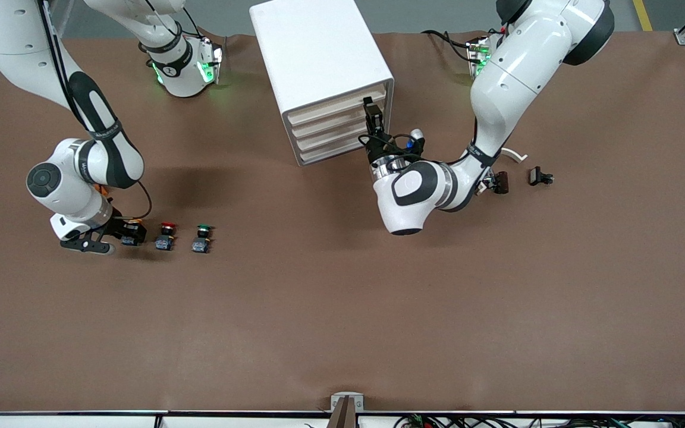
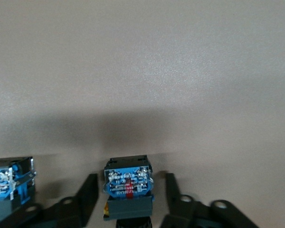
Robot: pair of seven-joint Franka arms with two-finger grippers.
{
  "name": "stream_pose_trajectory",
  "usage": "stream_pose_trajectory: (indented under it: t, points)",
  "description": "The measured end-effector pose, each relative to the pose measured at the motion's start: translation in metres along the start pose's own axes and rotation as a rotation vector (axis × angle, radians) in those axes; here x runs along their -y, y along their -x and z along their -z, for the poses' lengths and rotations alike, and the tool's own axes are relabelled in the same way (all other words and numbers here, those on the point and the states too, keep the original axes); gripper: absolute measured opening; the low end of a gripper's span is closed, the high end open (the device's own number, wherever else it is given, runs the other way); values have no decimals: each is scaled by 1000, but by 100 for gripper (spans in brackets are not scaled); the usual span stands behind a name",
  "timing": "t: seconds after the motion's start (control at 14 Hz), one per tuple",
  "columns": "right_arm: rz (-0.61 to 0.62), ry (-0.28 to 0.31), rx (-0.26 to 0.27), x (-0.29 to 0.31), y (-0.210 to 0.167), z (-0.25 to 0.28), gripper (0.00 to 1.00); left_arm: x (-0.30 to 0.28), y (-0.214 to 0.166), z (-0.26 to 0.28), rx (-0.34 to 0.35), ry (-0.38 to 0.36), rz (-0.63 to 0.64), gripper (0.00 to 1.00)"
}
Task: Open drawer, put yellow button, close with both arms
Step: 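Pull the drawer open with the left gripper while the right gripper carries the button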
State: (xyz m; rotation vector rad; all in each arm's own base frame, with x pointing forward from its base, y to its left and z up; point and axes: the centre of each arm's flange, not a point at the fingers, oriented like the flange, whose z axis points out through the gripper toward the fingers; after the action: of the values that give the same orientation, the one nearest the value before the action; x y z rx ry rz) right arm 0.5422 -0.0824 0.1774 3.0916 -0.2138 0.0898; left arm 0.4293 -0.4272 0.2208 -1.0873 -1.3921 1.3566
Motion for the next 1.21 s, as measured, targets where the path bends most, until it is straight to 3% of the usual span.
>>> stream_pose_trajectory:
  t: [0.14,0.36,0.57,0.86,1.07,1.21]
  points:
    - [-1,0,1,0,0,0,41,-1,-6,9,16,0,3,14]
    - [-3,-3,46,1,-2,7,41,-1,-20,30,55,-2,4,14]
    - [-58,-11,112,17,-20,56,41,-1,-33,51,99,6,11,14]
    - [-209,-11,180,102,-32,172,41,6,-40,72,129,28,-1,14]
    - [-348,-43,216,187,-9,230,41,7,-50,87,158,41,3,14]
    - [-432,-43,211,249,13,253,41,10,-55,99,179,52,-3,14]
